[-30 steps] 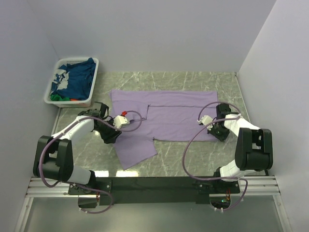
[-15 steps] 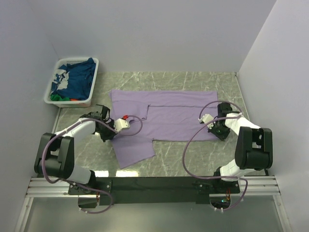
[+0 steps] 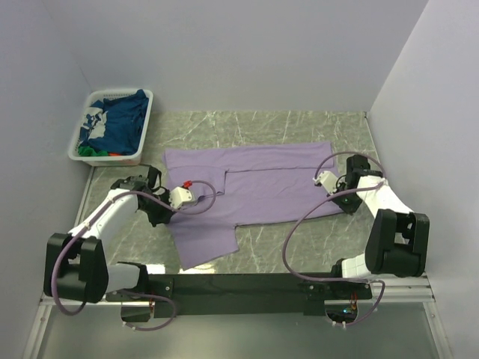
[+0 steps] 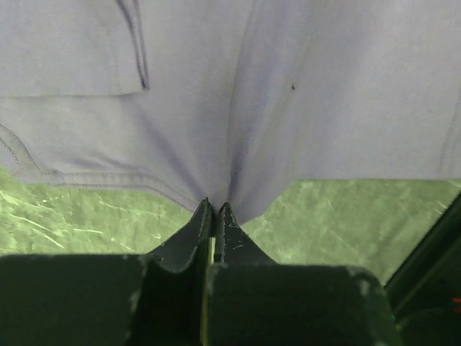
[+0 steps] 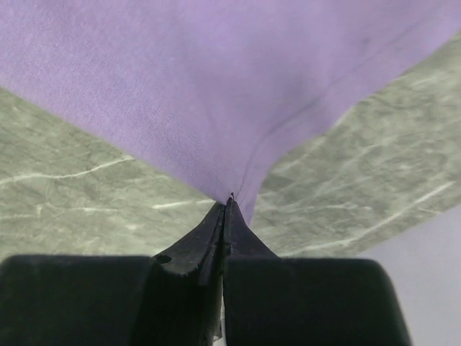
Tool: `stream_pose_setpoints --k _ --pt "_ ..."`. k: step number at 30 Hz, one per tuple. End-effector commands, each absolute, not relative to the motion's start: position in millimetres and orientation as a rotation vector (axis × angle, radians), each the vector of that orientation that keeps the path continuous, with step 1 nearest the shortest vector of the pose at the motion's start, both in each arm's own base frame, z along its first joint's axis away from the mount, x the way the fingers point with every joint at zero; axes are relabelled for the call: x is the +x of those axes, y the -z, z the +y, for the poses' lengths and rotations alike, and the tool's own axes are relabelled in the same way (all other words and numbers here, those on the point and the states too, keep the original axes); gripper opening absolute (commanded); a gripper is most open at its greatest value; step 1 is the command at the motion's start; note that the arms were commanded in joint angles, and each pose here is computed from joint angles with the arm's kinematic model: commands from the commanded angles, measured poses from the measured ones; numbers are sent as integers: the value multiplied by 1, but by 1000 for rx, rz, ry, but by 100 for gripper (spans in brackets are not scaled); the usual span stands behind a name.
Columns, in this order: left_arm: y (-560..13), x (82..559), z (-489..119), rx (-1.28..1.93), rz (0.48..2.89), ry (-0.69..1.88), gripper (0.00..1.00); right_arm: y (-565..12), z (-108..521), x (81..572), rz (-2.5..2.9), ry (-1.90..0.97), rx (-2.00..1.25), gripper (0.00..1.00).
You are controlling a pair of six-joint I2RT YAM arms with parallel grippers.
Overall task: Fold and stack the t-shirts
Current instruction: Fold the tshirt
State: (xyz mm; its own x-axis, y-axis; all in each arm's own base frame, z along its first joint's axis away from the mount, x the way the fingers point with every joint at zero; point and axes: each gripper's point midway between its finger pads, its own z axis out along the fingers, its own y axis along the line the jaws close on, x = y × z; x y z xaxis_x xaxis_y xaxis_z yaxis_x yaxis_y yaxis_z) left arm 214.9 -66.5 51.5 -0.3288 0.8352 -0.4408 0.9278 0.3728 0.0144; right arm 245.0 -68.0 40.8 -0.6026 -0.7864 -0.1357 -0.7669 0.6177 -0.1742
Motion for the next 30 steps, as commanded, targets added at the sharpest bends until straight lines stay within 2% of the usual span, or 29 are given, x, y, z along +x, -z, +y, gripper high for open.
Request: stream_pose_setpoints --k 1,9,19,30 --pt "-74 222 -69 1516 2250 432 1 -66 -71 272 2588 163 -1251 0" --pt "-94 255 -71 1454 2253 526 1 -80 -74 305 2588 140 -1233 0" --pt "-117 322 -70 1375 2234 554 1 -92 -80 362 2588 127 -1174 0" --pt "-96 375 -52 1226 2314 609 1 -71 -79 420 2604 153 -1169 0"
